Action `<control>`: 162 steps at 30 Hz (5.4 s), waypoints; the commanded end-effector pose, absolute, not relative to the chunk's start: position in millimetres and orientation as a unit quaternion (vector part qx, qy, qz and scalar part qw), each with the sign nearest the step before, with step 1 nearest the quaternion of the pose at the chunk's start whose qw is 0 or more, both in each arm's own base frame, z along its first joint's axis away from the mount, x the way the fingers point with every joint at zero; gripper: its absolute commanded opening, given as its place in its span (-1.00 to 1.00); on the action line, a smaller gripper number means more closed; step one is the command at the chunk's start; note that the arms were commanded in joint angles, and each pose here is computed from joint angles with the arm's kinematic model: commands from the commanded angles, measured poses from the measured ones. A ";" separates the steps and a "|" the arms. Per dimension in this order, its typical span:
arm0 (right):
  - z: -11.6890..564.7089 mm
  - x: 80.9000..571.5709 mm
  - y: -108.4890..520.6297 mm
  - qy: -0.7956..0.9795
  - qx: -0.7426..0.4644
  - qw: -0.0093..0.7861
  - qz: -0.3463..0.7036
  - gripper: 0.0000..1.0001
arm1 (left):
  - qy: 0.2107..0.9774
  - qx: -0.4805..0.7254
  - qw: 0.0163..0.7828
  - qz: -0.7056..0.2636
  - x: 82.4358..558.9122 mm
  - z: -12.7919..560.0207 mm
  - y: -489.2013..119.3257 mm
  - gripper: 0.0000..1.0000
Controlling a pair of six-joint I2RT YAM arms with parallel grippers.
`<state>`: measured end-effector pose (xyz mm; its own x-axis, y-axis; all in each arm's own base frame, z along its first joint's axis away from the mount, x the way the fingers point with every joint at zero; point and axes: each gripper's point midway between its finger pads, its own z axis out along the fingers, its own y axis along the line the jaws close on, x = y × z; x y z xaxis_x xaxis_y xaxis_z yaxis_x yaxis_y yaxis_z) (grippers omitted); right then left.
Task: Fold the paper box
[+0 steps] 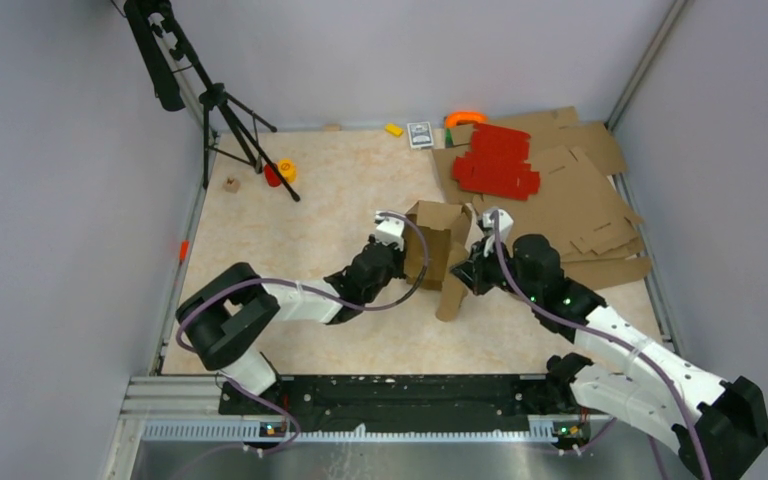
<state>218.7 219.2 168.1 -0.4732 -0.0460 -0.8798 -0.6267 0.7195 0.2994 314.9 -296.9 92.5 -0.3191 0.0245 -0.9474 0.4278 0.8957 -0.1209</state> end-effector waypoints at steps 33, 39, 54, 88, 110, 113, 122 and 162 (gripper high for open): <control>152.8 223.2 171.0 0.864 -0.127 0.447 0.193 -0.49 | 0.737 0.171 0.633 -0.166 307.3 78.5 -331.4 -1.00; 185.1 223.7 170.5 0.833 -0.134 0.493 0.211 -0.10 | 0.734 0.176 0.634 -0.168 306.8 79.7 -333.1 -1.00; 241.7 240.5 157.1 0.813 -0.116 0.534 0.199 0.85 | 0.727 0.191 0.639 -0.166 304.2 84.1 -334.2 -1.00; 308.4 319.4 180.4 0.846 -0.084 0.459 0.259 0.90 | 0.721 0.202 0.641 -0.167 300.5 87.5 -339.5 -1.00; 244.4 310.9 157.8 0.850 -0.074 0.441 0.278 0.93 | 0.721 0.209 0.639 -0.168 299.7 84.4 -341.8 -1.00; 243.2 316.0 165.9 0.848 -0.075 0.432 0.297 0.94 | 0.720 0.211 0.638 -0.171 298.8 84.6 -343.7 -1.00; 248.1 334.6 185.1 0.834 -0.067 0.427 0.343 0.94 | 0.720 0.215 0.638 -0.169 298.0 84.2 -344.0 -1.00; 205.6 305.7 189.8 0.853 -0.058 0.363 0.369 0.81 | 0.710 0.237 0.636 -0.185 293.1 103.5 -358.9 -0.49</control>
<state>306.9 185.5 187.1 -0.7616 0.1496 -0.6306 -0.3249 0.7537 0.5713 291.6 -344.8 74.1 -0.1222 0.1392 -0.9827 0.5519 0.8325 0.0493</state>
